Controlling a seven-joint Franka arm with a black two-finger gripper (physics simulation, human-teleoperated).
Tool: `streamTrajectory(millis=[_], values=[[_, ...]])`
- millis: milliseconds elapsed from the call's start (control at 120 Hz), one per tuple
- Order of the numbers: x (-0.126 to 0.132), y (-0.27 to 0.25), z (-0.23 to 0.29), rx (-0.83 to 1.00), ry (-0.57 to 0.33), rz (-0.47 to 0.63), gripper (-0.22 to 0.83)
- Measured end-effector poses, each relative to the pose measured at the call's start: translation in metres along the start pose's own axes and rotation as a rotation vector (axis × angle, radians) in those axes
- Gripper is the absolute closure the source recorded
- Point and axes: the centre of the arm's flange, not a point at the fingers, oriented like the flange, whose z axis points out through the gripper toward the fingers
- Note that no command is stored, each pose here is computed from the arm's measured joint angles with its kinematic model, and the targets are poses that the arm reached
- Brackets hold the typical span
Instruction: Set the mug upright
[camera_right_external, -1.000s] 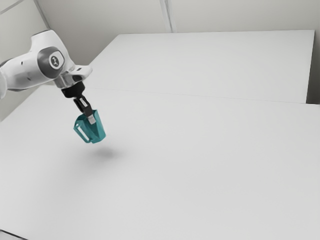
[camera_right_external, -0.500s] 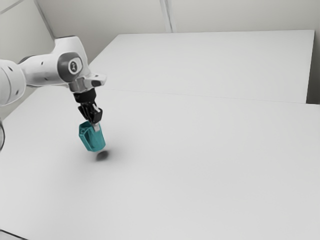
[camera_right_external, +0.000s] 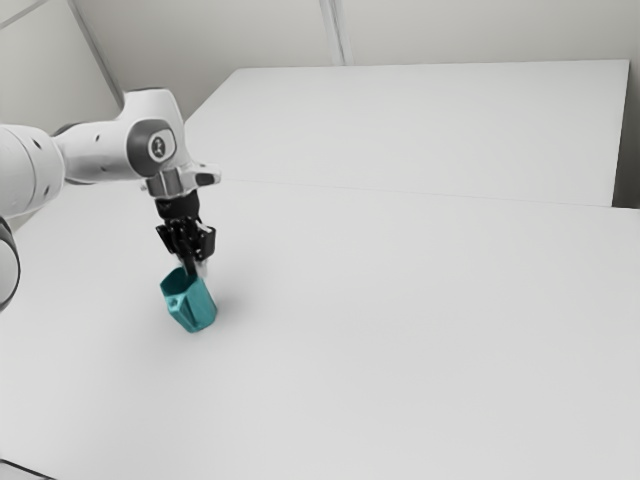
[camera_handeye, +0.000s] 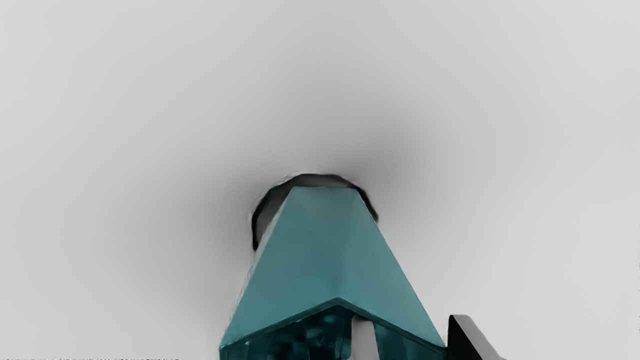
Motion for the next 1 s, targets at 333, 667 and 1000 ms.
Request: streamTrajectory(millis=[333,667,1000], values=[[-0.008,0.024,-0.029,0.011,0.058,-0.026,0.12],[-0.056,0.061,-0.135,0.032,0.179,-0.028,0.02],[-0.086,0.068,-0.221,0.065,0.243,-0.048,0.01]])
